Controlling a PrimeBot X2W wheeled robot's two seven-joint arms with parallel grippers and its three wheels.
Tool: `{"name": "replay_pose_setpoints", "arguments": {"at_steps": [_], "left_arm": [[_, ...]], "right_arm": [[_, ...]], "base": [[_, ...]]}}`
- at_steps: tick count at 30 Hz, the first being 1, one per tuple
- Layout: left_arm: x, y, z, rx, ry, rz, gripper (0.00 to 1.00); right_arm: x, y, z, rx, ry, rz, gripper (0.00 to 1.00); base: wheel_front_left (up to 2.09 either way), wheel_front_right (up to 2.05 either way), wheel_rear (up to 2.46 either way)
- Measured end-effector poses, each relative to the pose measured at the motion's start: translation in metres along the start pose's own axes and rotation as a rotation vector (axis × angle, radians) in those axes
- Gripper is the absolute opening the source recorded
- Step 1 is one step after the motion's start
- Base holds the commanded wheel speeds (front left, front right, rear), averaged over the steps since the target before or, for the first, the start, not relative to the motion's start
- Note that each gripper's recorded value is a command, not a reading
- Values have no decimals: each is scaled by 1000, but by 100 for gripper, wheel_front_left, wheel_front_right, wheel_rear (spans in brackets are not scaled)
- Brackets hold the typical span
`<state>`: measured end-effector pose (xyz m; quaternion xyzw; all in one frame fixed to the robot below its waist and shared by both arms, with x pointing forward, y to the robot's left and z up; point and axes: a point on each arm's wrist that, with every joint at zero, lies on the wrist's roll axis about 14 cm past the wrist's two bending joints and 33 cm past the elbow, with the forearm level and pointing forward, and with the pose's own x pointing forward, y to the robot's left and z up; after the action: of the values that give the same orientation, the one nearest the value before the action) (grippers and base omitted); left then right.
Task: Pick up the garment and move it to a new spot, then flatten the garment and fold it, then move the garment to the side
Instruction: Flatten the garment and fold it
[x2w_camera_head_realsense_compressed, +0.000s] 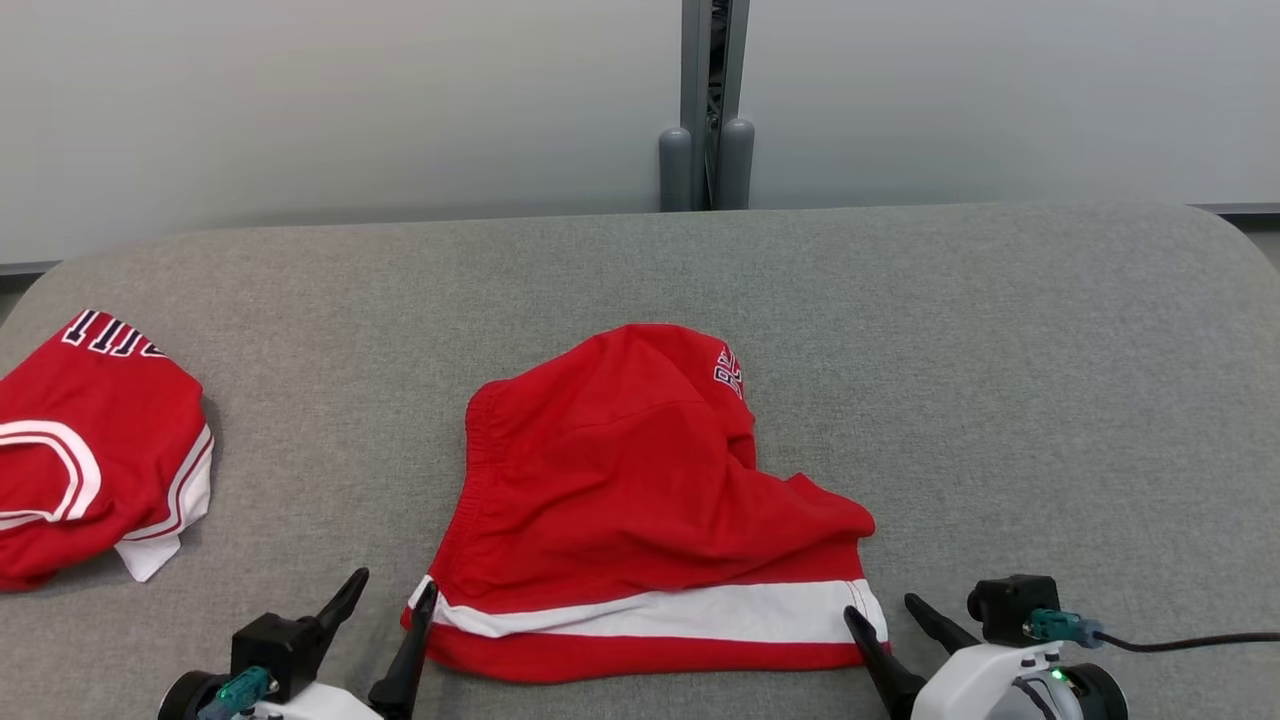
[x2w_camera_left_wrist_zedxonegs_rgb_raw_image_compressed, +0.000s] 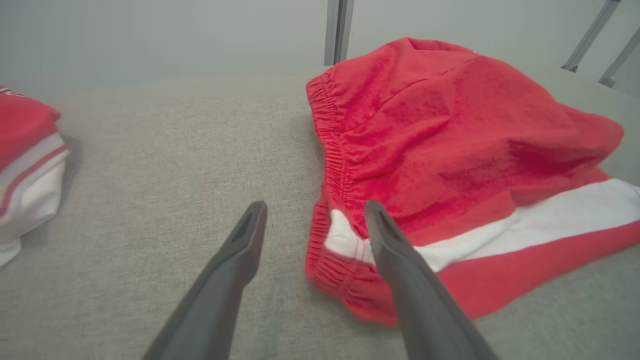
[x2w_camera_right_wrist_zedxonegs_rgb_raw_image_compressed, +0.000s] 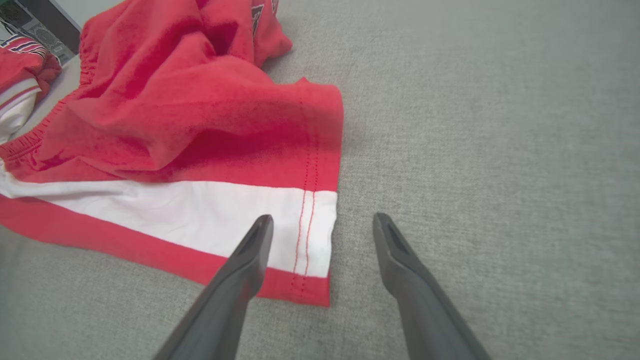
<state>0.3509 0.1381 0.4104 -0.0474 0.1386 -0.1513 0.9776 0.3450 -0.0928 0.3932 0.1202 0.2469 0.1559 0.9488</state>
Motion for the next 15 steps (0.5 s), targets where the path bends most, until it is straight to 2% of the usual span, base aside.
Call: {"name": "replay_pose_setpoints", "arguments": {"at_steps": [15], "left_arm": [[12, -11, -30, -36, 125, -71, 100]], "right_arm": [[19, 11, -11, -3, 55, 35, 100]], "base": [[0, 0, 0]]}}
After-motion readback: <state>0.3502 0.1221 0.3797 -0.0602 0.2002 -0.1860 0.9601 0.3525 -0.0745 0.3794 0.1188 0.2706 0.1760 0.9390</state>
